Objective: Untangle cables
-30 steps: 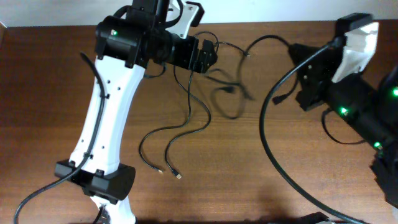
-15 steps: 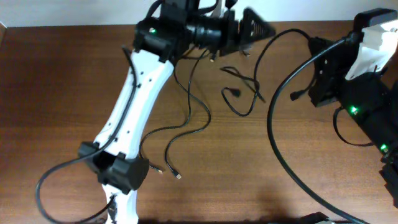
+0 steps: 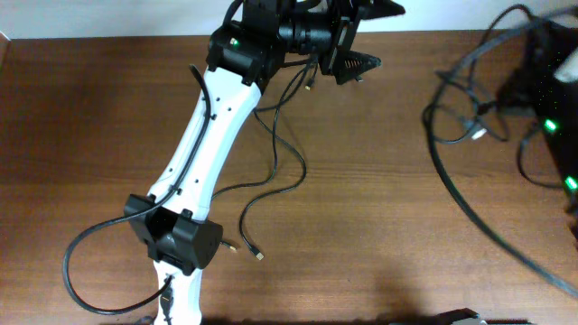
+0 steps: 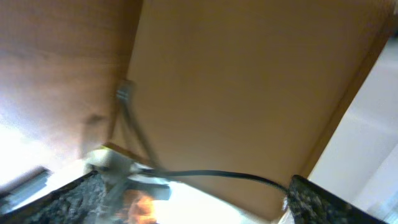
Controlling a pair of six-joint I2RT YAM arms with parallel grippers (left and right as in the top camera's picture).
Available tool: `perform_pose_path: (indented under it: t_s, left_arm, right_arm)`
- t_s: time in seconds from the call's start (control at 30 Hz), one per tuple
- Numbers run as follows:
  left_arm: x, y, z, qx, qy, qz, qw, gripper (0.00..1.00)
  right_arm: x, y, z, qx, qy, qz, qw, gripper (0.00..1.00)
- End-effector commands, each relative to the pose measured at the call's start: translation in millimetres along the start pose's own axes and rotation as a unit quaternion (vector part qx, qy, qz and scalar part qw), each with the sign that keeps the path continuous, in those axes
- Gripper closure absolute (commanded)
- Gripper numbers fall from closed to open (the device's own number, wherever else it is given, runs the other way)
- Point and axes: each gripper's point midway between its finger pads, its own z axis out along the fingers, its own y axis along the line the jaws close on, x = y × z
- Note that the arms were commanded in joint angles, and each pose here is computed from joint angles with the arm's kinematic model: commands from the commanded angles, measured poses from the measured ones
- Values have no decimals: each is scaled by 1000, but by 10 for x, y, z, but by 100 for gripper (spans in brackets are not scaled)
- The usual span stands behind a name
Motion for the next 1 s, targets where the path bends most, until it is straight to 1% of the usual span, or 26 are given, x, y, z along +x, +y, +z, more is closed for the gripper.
perform_pose_path:
  t_s: [0.0, 0.03, 0.07, 0.1, 0.13, 0.17, 0.2, 0.23, 0.3, 0.33, 0.4, 0.43, 0.47, 0.5, 0.53, 0.57, 0.6, 0.63, 0.67, 0.7, 0.73, 0.77, 0.8, 0.83, 0.9, 0.97]
  left_arm:
    - [-338, 27, -16, 10, -90, -155, 984, 1]
    - [-439, 32, -46, 13, -117, -154, 981, 1]
    - [-524, 45, -62, 11, -141, -126, 982, 1]
    - [-533, 55, -47, 2, -144, -77, 987, 4]
    - [-517, 69, -11, -14, -146, 15, 989, 2]
    - [-529, 126, 15, -40, -155, 101, 982, 3]
    - [-513, 201, 59, -74, -155, 209, 963, 1]
    - [-514, 291, 71, -99, -155, 243, 953, 1]
    - [-484, 438, 85, -130, -148, 252, 947, 1]
    - [-444, 475, 121, -141, -137, 290, 937, 1]
    - [-364, 480, 195, -142, -125, 307, 933, 1]
    - [-277, 461, 269, -138, -110, 333, 926, 1]
    - [-170, 411, 346, -126, -87, 386, 910, 1]
    - [41, 365, 455, -103, -38, 483, 869, 1]
    - [341, 396, 574, -76, 26, 582, 810, 1]
    - [578, 514, 638, -59, 81, 659, 745, 1]
    - [710, 744, 666, -74, 123, 719, 680, 1]
    - [668, 993, 645, -128, 145, 753, 628, 1]
    - [546, 1143, 593, -185, 146, 761, 604, 1]
    - [350, 1282, 493, -260, 138, 762, 578, 1]
    - [213, 1351, 401, -308, 129, 756, 564, 0]
    - [147, 1392, 337, -333, 129, 756, 549, 1]
    - [142, 1434, 290, -340, 146, 768, 522, 1]
    - [154, 1440, 279, -339, 152, 774, 513, 1]
    - [150, 1403, 264, -338, 149, 777, 510, 1]
    - [148, 1325, 273, -333, 138, 784, 506, 1]
  right_arm:
    - [15, -21, 61, 8, 4, 16, 1000, 96]
    - [8, -23, 48, 8, 3, 17, 1000, 96]
    - [5, -14, 27, 4, 2, 17, 1000, 96]
    - [8, -4, 10, 0, 3, 17, 1000, 96]
    - [7, -4, -16, -1, 2, 17, 1000, 96]
    - [0, -7, -32, -1, 1, 17, 1000, 96]
    - [-5, -8, -41, -2, 0, 17, 1000, 96]
    - [2, -9, -41, -2, 1, 17, 1000, 96]
    - [24, 1, -41, -4, 6, 16, 1000, 96]
    - [36, 54, -42, -20, 9, 16, 1000, 96]
    - [38, 128, -47, -42, 10, 16, 999, 96]
    - [38, 138, -48, -44, 10, 16, 999, 96]
    - [37, 137, -48, -44, 10, 16, 999, 96]
    - [37, 137, -48, -44, 10, 16, 999, 96]
    - [41, 137, -48, -44, 11, 16, 999, 96]
    - [42, 136, -50, -44, 11, 16, 999, 96]
    - [49, 134, -57, -44, 12, 15, 999, 96]
    - [58, 131, -62, -44, 14, 13, 999, 96]
    - [64, 131, -62, -43, 15, 13, 999, 96]
    - [63, 132, -60, -44, 15, 13, 999, 96]
    - [61, 133, -60, -44, 15, 14, 999, 96]
    - [62, 132, -60, -44, 15, 14, 999, 96]
    - [61, 132, -60, -44, 15, 14, 999, 96]
    - [57, 133, -60, -44, 14, 14, 999, 96]
    - [40, 135, -60, -44, 10, 14, 999, 96]
    - [35, 193, -86, -62, 10, 15, 998, 96]
